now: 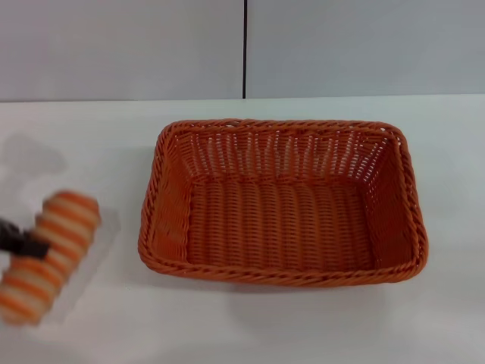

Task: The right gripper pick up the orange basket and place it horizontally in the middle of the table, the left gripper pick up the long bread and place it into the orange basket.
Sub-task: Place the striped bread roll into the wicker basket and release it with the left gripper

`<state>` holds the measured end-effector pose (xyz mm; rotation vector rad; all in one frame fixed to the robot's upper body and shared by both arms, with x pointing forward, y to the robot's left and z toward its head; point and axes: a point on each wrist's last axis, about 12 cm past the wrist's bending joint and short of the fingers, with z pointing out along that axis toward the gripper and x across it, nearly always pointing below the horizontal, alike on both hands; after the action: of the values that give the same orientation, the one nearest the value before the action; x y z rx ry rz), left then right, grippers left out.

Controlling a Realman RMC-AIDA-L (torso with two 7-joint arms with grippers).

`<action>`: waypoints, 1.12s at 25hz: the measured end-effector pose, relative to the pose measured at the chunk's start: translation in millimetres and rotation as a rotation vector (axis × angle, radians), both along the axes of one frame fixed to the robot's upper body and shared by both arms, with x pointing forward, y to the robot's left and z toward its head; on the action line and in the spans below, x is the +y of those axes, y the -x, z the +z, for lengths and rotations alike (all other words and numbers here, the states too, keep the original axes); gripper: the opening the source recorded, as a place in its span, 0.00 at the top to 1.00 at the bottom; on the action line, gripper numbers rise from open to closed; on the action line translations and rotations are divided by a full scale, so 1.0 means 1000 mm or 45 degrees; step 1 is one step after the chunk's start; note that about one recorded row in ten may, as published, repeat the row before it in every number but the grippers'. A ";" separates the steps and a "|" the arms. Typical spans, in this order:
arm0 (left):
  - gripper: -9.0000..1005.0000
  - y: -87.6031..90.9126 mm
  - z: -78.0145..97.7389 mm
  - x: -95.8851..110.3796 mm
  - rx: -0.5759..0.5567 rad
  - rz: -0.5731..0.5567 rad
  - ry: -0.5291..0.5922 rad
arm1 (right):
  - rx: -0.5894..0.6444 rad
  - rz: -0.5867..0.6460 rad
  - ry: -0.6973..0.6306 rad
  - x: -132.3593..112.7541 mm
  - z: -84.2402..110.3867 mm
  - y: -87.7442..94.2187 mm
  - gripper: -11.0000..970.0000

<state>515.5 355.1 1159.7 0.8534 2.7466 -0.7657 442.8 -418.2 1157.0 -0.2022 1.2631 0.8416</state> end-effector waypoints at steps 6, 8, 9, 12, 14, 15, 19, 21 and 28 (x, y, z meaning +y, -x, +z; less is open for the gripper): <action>0.78 -0.023 0.038 0.000 -0.198 0.109 0.084 | -0.008 0.017 -0.002 0.003 0.002 -0.005 0.31; 0.78 -0.028 0.056 -0.001 -0.304 0.149 0.269 | -0.005 0.025 0.000 0.004 0.002 -0.006 0.31; 0.78 -0.029 0.060 -0.002 -0.340 0.153 0.343 | -0.003 0.029 0.002 0.005 0.001 -0.007 0.31; 0.79 -0.030 0.069 -0.010 -0.420 0.131 0.597 | 0.000 0.041 0.003 0.008 0.001 -0.010 0.31; 0.79 -0.030 0.070 -0.020 -0.443 0.096 0.724 | 0.000 0.052 -0.005 0.010 0.000 -0.014 0.31; 0.79 -0.030 0.070 -0.020 -0.443 0.096 0.724 | 0.003 0.060 -0.008 0.011 0.000 -0.015 0.31; 0.79 -0.026 0.058 -0.056 -0.475 -0.083 0.839 | 0.012 0.087 -0.003 0.016 -0.001 -0.021 0.31; 0.79 -0.025 0.044 -0.085 -0.527 -0.212 0.872 | 0.014 0.095 0.000 0.018 -0.002 -0.023 0.31; 0.80 -0.030 0.008 -0.111 -0.680 -0.131 1.043 | 0.021 0.096 -0.006 0.021 -0.007 -0.024 0.31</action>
<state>545.3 244.5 1167.3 0.8336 1.7001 -1.3064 466.7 -397.4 1150.4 -0.2408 1.2751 0.9126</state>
